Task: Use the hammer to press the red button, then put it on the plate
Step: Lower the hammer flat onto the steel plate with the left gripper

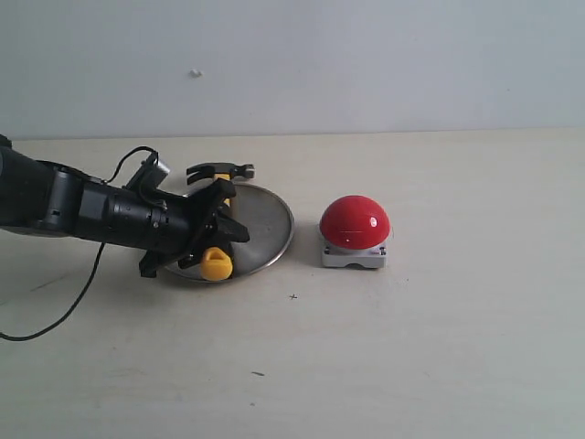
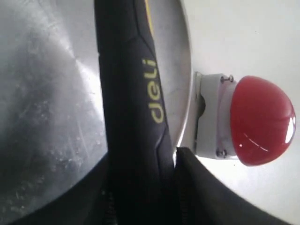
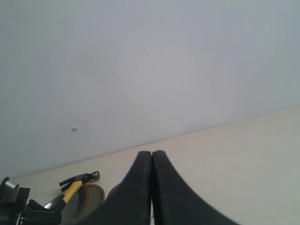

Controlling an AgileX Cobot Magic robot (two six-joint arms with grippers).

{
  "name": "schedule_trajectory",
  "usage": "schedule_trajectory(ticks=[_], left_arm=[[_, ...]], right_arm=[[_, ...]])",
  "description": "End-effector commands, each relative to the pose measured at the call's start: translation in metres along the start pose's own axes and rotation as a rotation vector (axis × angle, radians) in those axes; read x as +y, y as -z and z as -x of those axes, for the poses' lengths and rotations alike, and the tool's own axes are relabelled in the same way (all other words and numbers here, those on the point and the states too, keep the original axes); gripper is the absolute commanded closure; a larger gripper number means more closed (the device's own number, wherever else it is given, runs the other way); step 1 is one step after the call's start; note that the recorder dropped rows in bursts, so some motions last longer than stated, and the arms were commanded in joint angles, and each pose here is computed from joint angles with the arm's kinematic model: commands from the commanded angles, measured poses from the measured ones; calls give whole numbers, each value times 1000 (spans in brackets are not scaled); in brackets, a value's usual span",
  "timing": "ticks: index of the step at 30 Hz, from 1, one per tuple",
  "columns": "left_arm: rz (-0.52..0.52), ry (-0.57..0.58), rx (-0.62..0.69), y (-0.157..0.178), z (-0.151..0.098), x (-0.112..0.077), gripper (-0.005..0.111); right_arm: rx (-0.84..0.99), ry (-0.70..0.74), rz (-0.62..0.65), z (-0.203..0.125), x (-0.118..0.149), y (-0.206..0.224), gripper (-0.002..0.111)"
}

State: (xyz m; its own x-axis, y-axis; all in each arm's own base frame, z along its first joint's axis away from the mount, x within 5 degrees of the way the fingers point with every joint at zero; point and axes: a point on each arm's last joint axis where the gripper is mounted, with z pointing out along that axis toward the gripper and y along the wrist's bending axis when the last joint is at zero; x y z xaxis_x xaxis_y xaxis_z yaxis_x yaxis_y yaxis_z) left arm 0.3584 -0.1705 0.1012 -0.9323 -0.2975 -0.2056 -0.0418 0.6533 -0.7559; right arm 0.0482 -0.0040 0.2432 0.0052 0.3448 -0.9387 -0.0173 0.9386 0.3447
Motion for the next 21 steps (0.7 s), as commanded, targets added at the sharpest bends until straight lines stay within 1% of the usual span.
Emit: schedule_trajectory(ticks=[1,10,15,21], left_arm=[[-12,-6,5,3,1,-4,69],[-9,-16,46,4,-1,-2,69],[-19,-11,53,9,4,3,69],[-32,6,99,18,7,10,69]], right_arm=[[-8,-2,2,-1,0,0,108],[-8,-2,2,-1,0,0,108],[-8,-2,2,-1,0,0,108],[-8,0,2,-1,0,0,108]])
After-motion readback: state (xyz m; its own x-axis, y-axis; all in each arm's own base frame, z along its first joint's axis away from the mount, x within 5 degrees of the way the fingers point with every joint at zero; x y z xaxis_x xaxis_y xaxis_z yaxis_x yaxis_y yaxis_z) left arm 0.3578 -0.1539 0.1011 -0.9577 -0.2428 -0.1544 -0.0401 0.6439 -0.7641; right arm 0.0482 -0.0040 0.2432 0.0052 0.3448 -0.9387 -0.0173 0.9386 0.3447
